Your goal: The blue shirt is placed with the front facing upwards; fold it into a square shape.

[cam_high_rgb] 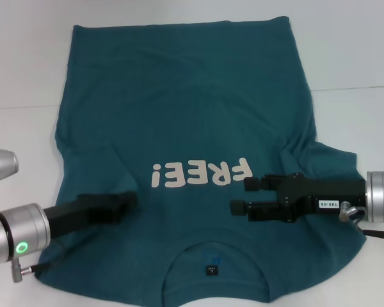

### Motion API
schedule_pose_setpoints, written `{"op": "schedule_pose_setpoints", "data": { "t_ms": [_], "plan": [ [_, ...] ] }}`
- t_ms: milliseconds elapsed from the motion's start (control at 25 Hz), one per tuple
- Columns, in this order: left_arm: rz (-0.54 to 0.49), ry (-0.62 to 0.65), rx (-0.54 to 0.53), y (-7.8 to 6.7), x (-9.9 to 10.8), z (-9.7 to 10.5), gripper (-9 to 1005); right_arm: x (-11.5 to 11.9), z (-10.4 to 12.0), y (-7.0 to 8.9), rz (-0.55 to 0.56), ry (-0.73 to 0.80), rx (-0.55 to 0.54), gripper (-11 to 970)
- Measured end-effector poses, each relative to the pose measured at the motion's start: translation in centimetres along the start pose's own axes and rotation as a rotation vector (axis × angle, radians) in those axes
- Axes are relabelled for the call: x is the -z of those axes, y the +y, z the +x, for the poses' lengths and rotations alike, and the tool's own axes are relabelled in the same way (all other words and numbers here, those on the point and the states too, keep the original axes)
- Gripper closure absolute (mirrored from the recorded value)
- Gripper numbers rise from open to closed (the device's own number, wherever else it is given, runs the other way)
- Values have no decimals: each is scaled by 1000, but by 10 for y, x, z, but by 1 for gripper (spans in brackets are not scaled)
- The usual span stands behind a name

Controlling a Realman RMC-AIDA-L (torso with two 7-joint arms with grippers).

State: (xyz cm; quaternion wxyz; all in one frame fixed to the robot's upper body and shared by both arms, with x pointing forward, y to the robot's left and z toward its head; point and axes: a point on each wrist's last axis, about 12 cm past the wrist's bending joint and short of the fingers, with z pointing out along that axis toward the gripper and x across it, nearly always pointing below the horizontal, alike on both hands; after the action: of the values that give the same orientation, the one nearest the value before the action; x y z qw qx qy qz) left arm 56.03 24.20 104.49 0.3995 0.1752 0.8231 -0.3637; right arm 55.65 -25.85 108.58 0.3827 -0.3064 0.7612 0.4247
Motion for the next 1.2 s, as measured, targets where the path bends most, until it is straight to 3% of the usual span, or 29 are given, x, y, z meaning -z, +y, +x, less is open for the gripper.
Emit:
{"op": "schedule_pose_setpoints", "data": {
  "t_ms": [240,680,1080,1200],
  "plan": [
    [58,-13,-13,-5,8,-3,958,1,0,-1,5,-1,0,79],
    [61,-33,12,-4,11,-4,644,7,2,-4,32,1,-11,78],
    [126,0,-57,-10,16,-8,251,62,9,-26,199,9,-166,78],
    [166,4,-80,-15,18,-8,245,84,10,-31,262,-5,-215,78]
  ]
}}
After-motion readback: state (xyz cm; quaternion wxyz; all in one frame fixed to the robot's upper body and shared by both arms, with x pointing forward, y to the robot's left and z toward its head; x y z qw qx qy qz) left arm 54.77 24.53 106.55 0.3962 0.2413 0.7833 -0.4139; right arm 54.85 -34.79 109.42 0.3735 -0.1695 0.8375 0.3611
